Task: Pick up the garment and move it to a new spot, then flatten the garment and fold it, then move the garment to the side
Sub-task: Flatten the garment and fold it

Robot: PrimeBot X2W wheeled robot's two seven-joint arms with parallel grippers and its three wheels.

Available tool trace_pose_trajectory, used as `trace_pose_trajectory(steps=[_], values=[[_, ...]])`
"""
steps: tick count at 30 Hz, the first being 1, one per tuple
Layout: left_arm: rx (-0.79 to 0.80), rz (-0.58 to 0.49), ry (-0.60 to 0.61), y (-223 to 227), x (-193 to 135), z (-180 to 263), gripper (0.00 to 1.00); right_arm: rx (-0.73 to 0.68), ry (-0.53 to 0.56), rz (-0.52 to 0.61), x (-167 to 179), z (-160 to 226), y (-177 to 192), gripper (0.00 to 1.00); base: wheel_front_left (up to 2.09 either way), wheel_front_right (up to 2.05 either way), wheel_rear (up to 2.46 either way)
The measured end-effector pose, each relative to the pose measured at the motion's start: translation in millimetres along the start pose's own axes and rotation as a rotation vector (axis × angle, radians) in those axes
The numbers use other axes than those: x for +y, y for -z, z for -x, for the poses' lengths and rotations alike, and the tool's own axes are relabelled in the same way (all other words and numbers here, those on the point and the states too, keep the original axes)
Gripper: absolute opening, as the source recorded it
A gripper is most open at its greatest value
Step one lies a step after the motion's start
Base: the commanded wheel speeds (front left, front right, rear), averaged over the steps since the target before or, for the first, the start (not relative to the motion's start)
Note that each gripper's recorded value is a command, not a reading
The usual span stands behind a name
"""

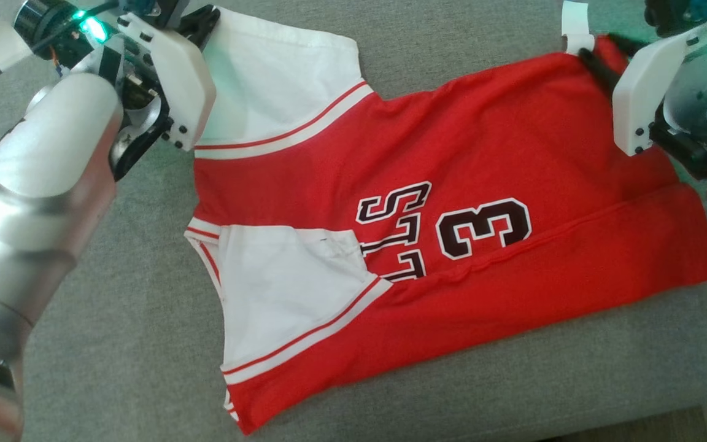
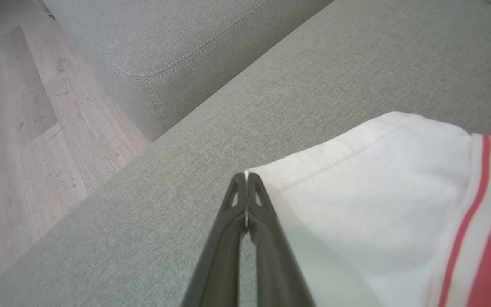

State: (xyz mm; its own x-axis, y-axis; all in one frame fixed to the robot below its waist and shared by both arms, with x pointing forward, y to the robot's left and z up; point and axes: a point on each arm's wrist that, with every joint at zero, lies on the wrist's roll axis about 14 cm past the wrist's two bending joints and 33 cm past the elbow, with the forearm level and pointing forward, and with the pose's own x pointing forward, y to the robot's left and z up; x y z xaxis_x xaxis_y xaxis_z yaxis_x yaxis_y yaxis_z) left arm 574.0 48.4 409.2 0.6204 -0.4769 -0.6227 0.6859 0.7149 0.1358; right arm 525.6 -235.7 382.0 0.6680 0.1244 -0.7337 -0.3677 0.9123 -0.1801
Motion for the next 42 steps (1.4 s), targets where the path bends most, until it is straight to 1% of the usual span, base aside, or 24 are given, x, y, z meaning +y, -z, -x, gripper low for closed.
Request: trace_pose_trajectory(steps=[1, 2, 3, 5, 9, 13, 16, 19, 22, 26, 29, 33, 35, 40, 42], values=[[-0.001, -0.001, 0.000, 0.7, 0.0, 0.1, 0.00, 0.014, -0.006, -0.011, 1.2, -1.0, 2.2, 0.05, 0.00, 0.00, 0.00], [0.001, -0.003, 0.000, 1.7, 0.0, 0.1, 0.00, 0.027, -0.012, -0.024, 2.2, -1.7, 4.7, 0.00, 0.00, 0.00, 0.00], [-0.001, -0.002, -0.001, 1.8, 0.2, 0.6, 0.00, 0.050, -0.017, -0.027, 3.5, -1.9, 11.3, 0.00, 0.00, 0.00, 0.00], [-0.006, 0.004, -0.002, 0.8, 1.3, 1.0, 0.00, 0.054, -0.019, -0.028, 2.8, -1.5, 13.3, 0.00, 0.00, 0.00, 0.00], [-0.060, -0.007, -0.011, -10.1, 4.5, 2.6, 0.00, -0.022, 0.012, -0.051, -12.2, 2.8, -3.2, 0.00, 0.00, 0.00, 0.00], [-0.161, -0.047, -0.047, -31.5, 15.0, 8.2, 0.00, -0.104, 0.047, -0.135, -30.7, 10.0, -17.4, 0.00, 0.00, 0.00, 0.00], [-0.232, -0.060, -0.071, -48.3, 21.7, 14.3, 0.00, -0.139, 0.070, -0.184, -44.1, 16.9, -20.4, 0.00, 0.00, 0.00, 0.00], [-0.268, -0.066, -0.081, -57.0, 24.6, 19.6, 0.00, -0.170, 0.101, -0.223, -61.2, 26.8, -21.7, 0.00, 0.00, 0.00, 0.00], [-0.322, -0.069, -0.088, -66.7, 27.7, 23.8, 0.00, -0.264, 0.111, -0.299, -71.6, 36.2, -33.5, 0.00, 0.00, 0.00, 0.00], [-0.443, -0.092, -0.135, -91.1, 39.2, 32.4, 0.00, -0.383, 0.125, -0.351, -79.1, 40.4, -50.9, 0.00, 0.00, 0.00, 0.00], [-0.523, -0.088, -0.162, -111.3, 45.7, 42.8, 0.00, -0.429, 0.122, -0.371, -78.7, 41.2, -58.7, 0.00, 0.00, 0.00, 0.00], [-0.541, -0.076, -0.148, -110.7, 38.5, 50.8, 0.00, -0.484, 0.094, -0.382, -69.8, 46.6, -67.7, 0.00, 0.00, 0.00, 0.00], [-0.546, -0.068, -0.130, -104.5, 29.9, 55.7, 0.00, -0.491, 0.084, -0.380, -63.6, 49.5, -61.3, 0.00, 0.00, 0.00, 0.00], [-0.536, -0.032, -0.086, -72.2, 1.3, 73.3, 0.00, -0.433, 0.080, -0.373, -49.2, 56.6, -16.3, 0.00, 0.00, 0.00, 0.00], [-0.533, -0.021, -0.079, -65.3, -4.7, 78.3, 0.00, -0.426, 0.078, -0.374, -46.2, 58.2, -9.8, 0.00, 0.00, 0.00, 0.00]])
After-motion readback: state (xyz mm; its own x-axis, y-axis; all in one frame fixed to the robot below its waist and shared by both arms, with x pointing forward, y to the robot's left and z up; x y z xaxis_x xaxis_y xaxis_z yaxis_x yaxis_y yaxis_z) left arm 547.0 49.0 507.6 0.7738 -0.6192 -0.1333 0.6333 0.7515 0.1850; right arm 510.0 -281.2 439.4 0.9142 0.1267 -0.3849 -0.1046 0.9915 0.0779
